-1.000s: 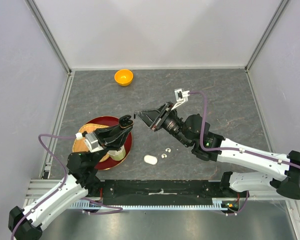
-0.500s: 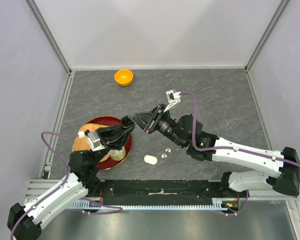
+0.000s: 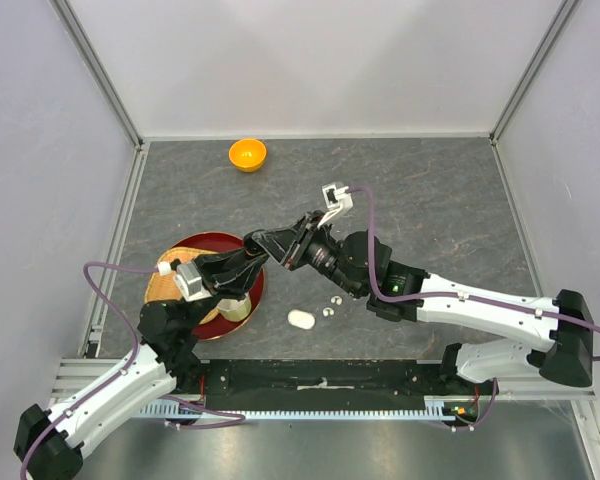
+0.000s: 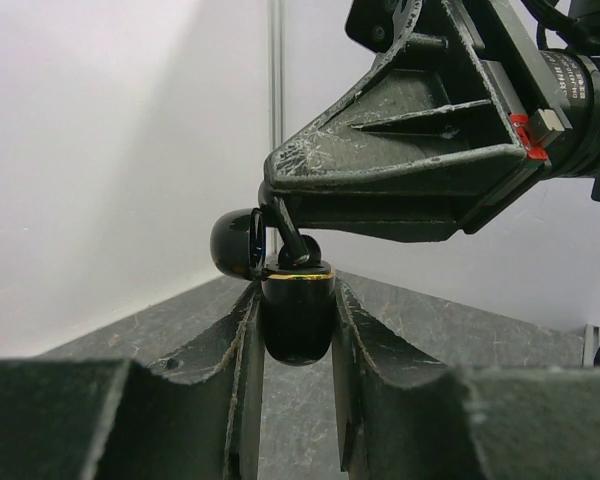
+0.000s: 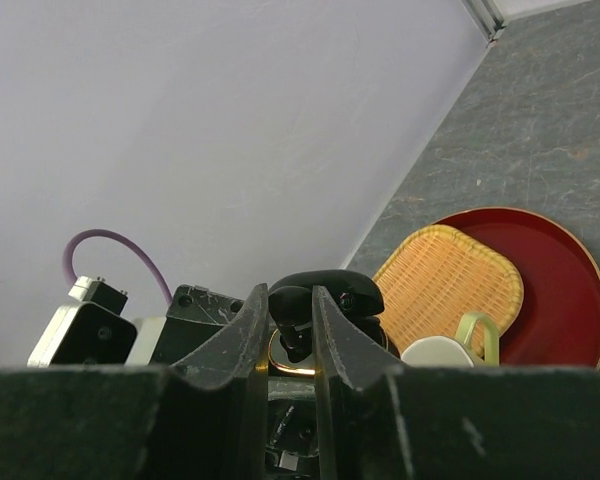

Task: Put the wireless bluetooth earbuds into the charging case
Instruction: Place the earbud in the charging case.

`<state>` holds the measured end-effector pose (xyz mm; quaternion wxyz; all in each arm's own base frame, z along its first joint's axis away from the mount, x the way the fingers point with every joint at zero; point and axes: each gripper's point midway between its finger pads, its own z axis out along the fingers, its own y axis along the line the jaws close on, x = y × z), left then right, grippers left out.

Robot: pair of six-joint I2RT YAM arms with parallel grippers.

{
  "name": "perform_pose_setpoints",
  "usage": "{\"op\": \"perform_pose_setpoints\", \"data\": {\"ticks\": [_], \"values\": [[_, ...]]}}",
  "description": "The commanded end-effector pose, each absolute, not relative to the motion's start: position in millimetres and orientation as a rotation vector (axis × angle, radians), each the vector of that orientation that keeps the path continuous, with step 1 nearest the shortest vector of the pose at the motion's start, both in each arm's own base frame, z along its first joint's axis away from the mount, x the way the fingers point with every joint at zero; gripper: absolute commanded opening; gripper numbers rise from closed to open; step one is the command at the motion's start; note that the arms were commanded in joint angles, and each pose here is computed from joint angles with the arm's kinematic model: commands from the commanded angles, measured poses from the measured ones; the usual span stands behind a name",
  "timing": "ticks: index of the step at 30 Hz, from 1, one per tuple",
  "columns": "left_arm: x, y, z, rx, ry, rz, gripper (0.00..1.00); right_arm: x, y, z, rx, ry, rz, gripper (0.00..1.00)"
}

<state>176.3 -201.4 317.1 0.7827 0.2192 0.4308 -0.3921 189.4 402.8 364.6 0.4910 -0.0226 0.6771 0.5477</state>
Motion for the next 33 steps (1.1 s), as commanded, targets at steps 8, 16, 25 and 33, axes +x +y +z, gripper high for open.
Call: {"op": "perform_pose_setpoints", "data": {"ticks": [8, 16, 25, 33], "values": [[172.2, -195.7, 340.8, 0.423, 0.870, -0.871, 0.02, 187.8, 410.2, 377.3, -0.066, 1.621, 1.300, 0.00], [171.6, -191.0, 347.6, 0.394, 0.847, -0.871, 0.02, 187.4, 412.9, 366.1, -0.088, 1.647, 1.233, 0.00], [174.2, -181.9, 354.7, 0.336, 0.825, -0.855, 0.02, 180.4, 413.2, 351.9, -0.131, 1.679, 1.135, 0.00], [173.1, -176.7, 357.6, 0.313, 0.812, -0.849, 0.02, 177.7, 410.4, 341.6, -0.156, 1.706, 1.080, 0.00]]}}
